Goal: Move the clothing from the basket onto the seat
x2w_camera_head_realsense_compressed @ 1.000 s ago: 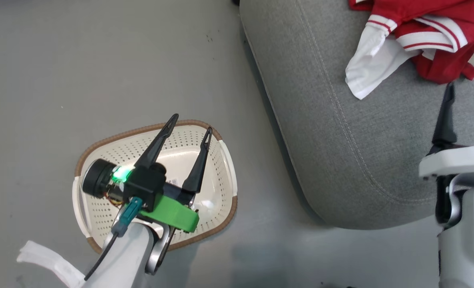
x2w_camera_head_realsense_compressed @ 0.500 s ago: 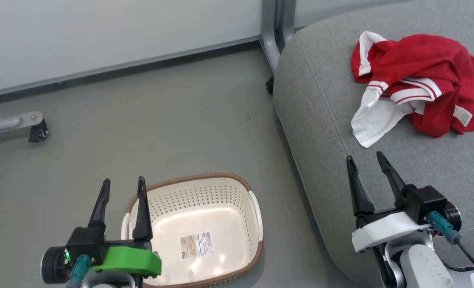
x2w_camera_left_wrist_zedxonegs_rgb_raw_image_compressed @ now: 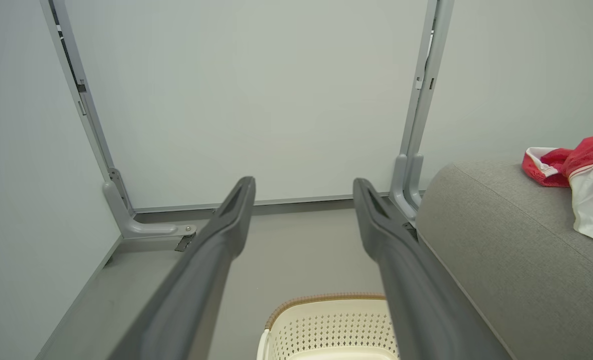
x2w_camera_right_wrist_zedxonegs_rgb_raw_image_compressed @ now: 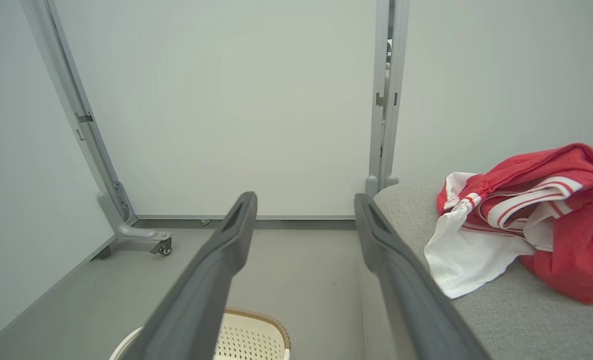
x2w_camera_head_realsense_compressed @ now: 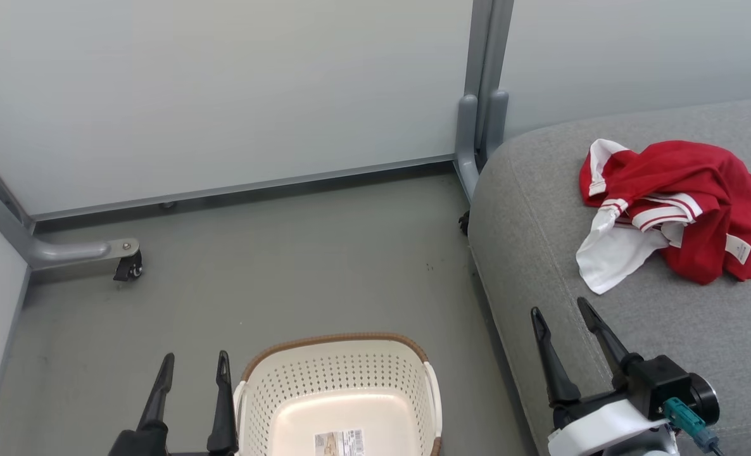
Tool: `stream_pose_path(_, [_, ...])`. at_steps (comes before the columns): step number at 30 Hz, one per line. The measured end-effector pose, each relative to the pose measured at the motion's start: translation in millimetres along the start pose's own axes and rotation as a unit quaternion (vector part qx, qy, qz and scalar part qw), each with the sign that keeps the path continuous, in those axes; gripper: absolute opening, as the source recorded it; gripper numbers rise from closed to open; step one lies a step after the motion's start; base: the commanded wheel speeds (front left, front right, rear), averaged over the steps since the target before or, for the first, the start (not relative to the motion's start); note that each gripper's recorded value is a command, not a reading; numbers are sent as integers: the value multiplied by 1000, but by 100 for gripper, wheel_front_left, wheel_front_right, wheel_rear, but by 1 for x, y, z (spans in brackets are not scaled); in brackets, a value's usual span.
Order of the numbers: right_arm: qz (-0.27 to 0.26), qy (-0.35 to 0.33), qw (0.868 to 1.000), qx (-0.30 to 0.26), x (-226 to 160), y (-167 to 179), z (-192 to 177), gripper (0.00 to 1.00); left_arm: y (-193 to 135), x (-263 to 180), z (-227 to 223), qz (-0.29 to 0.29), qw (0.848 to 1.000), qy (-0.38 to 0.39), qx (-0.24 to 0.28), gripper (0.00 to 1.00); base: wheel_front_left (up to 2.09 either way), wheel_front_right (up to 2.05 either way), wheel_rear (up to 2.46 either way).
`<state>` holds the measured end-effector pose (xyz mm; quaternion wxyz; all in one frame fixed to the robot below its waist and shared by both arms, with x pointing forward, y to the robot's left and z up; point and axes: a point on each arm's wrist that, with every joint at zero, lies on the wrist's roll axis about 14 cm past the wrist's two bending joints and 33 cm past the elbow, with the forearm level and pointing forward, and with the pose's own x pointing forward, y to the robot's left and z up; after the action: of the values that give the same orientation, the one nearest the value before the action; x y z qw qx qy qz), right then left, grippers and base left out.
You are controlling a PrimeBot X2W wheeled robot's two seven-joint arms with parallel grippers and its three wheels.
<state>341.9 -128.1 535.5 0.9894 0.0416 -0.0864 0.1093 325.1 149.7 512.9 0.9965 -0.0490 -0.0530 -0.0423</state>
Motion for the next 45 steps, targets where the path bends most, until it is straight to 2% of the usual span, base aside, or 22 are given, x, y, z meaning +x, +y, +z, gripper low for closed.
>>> stream_pose_path(25, [-8,5,1000,-1,-21,-1,-3,100,-13,-13,-8,-20,1000,11,1,100,0,0,0])
stream_pose_path(26, [-8,5,1000,-2,-21,-1,-3,0,-14,-13,-8,-21,1000,11,6,0,0,0,0])
stream_pose_path(31, [-12,32,999,8,-29,-1,-19,0,-14,-17,-21,-21,999,33,2,0,0,0,0])
stream_pose_path(45, [-59,40,988,139,-25,-20,-24,0,4,-11,-31,25,989,63,-130,0,0,0,0])
